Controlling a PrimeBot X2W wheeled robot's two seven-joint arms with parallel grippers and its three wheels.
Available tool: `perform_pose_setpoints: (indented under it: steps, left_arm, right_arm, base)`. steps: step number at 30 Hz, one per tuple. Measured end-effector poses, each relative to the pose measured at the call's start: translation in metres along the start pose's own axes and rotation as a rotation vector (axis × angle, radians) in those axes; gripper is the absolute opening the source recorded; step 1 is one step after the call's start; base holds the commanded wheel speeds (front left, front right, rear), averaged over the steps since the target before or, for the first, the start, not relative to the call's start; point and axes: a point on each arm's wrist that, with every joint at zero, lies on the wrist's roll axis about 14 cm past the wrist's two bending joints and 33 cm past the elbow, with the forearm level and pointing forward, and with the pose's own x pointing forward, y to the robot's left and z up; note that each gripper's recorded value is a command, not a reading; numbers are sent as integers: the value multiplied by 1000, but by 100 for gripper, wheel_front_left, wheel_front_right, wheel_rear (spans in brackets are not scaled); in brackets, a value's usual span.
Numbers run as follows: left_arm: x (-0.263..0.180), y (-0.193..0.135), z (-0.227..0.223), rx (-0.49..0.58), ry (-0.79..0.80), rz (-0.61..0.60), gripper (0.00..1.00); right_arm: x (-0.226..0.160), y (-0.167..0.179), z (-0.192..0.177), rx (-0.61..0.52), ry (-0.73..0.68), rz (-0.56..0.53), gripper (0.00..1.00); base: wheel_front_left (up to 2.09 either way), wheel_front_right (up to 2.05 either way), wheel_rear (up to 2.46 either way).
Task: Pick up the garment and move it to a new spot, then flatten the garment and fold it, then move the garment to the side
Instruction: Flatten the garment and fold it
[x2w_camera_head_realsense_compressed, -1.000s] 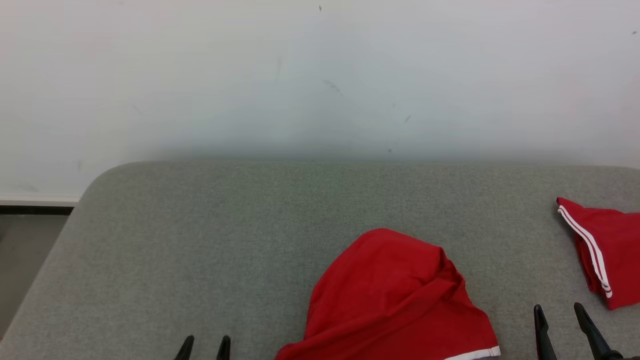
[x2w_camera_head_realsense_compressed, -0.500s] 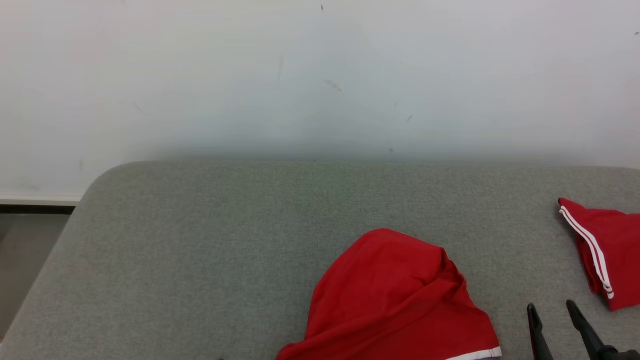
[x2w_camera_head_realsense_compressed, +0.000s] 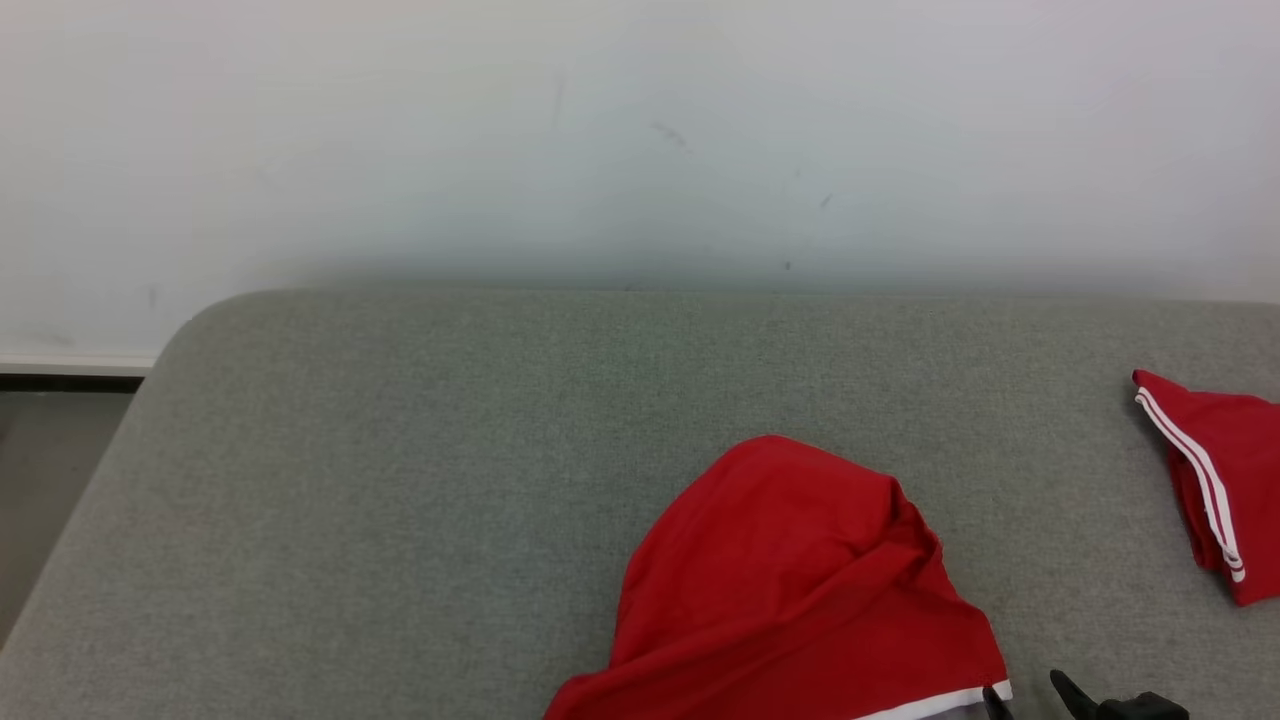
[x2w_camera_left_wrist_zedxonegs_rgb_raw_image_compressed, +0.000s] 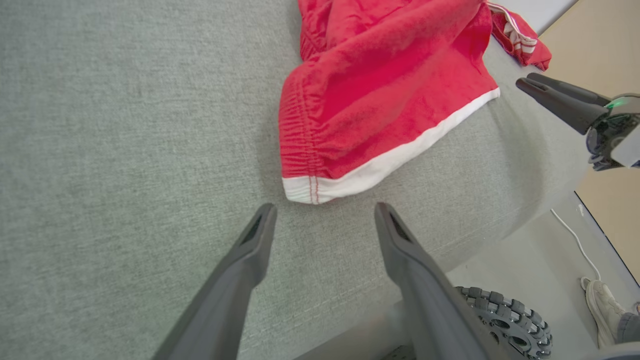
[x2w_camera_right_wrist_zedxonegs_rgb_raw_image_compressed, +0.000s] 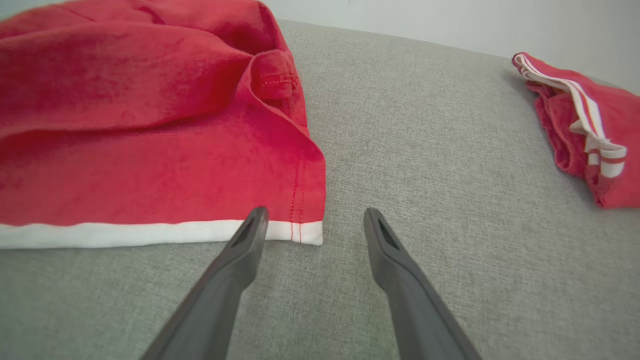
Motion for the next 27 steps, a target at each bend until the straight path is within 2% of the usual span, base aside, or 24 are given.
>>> perform_pose_setpoints:
  steps: [27]
  left_arm:
    - [28,8,-2,-7,52,-84,100]
  right_arm:
    - [27,5,-13,13,38,19,100]
  base:
    - [0,0,0]
